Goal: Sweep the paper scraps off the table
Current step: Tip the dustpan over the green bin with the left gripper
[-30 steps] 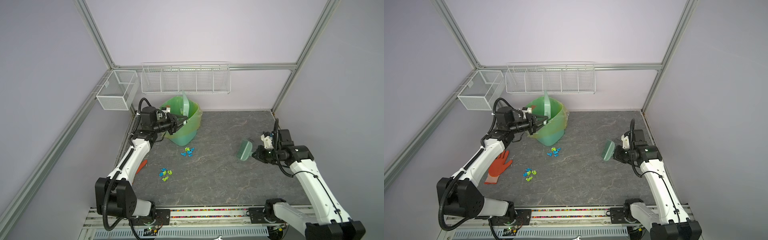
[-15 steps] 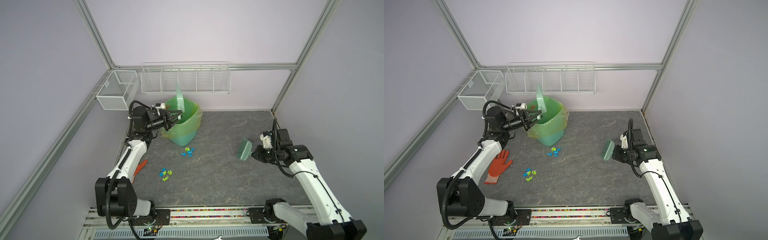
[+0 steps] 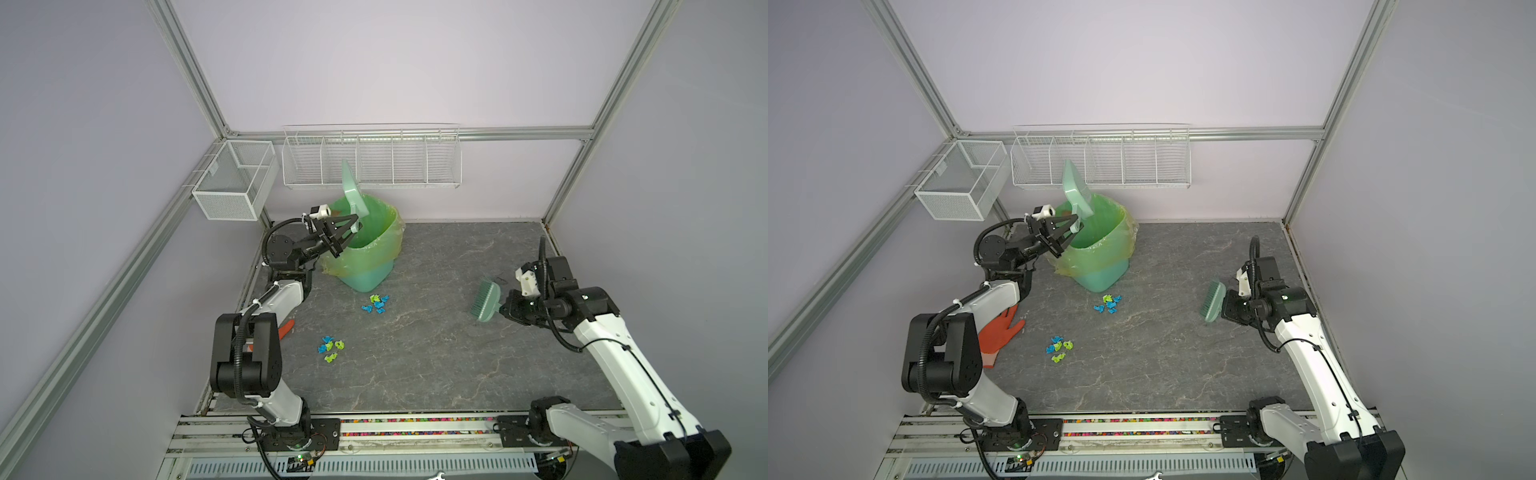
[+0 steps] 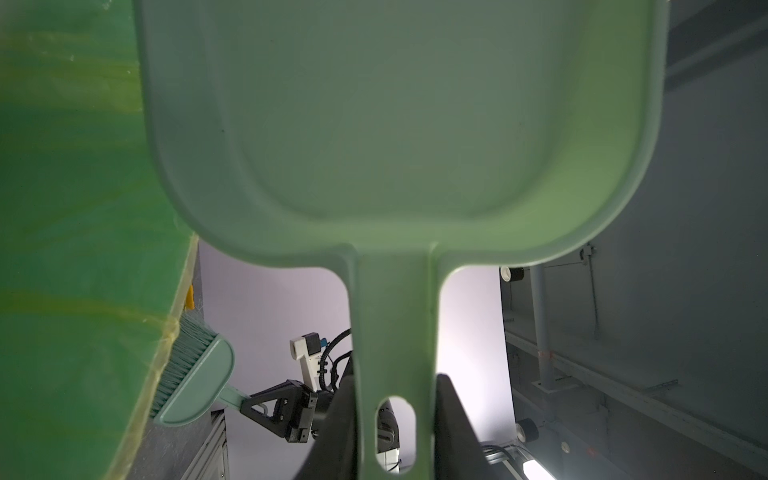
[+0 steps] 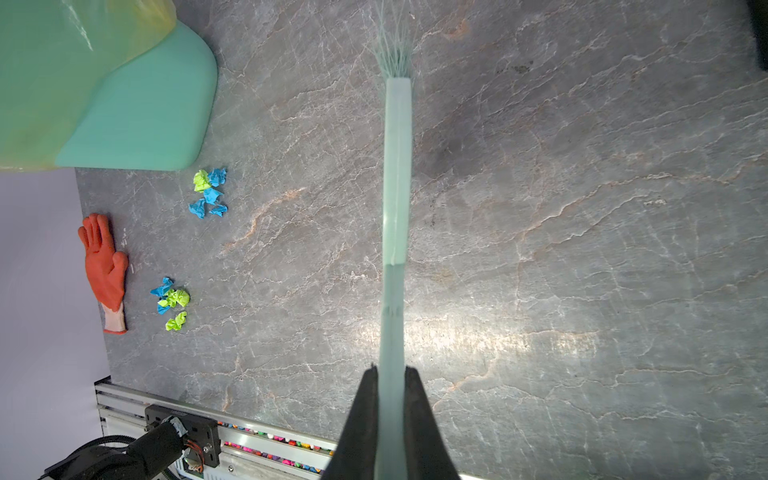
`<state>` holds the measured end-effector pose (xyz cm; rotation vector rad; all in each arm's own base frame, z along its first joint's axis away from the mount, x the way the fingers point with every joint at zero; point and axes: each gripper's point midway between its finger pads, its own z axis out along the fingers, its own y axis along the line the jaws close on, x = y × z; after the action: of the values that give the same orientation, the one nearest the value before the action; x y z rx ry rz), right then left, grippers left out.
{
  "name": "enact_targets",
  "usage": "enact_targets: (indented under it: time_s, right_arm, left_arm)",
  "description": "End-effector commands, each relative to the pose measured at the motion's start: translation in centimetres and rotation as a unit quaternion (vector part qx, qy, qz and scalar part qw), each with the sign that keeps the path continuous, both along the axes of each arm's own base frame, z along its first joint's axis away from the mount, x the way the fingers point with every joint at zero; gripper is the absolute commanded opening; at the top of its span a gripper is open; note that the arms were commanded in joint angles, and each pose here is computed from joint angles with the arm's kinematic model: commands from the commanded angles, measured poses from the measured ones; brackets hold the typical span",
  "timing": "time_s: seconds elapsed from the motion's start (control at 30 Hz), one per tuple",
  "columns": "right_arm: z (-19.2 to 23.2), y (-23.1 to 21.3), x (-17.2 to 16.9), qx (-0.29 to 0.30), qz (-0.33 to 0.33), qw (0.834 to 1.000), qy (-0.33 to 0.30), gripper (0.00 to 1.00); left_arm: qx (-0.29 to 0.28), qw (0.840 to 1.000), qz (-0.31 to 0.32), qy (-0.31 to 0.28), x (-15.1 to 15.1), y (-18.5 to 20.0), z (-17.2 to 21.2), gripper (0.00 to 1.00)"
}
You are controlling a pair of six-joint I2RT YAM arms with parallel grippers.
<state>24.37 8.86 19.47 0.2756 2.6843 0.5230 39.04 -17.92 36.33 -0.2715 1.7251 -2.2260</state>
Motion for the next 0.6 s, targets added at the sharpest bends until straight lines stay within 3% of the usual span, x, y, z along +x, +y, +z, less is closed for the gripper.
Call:
enact_targets:
  time_s: [0.0, 0.2, 0.37, 0.47, 0.57]
  right_arm:
    - [0.9, 0.1, 0.6, 0.003, -0.006, 1.000, -0.017, 0.07]
    - [0.8, 0.2, 0.7, 0.006, -0.010, 1.000, -0.017, 0.07]
    - [0.8, 1.0, 0.5, 0.008, 0.002, 1.000, -0.014, 0.07]
    - [0.8, 1.2, 0.5, 0.009, 0.003, 1.000, -0.013, 0.07]
    - [0.7, 1.4, 0.5, 0.010, 0.005, 1.000, -0.011, 0.07]
  left_arm:
    - [-0.045, 0.998, -0.048, 0.012, -2.8, 0.2, 3.6, 0.00]
    - [-0.021, 0.999, -0.044, 0.001, -3.3, 0.1, 3.7, 0.00]
    - [0.040, 0.999, -0.023, 0.006, -3.6, -0.2, 1.9, 0.00]
    - [0.111, 0.994, -0.002, 0.020, -3.8, -0.1, -0.5, 0.00]
    - [0.223, 0.974, 0.025, 0.010, -4.9, 0.5, -2.6, 0.00]
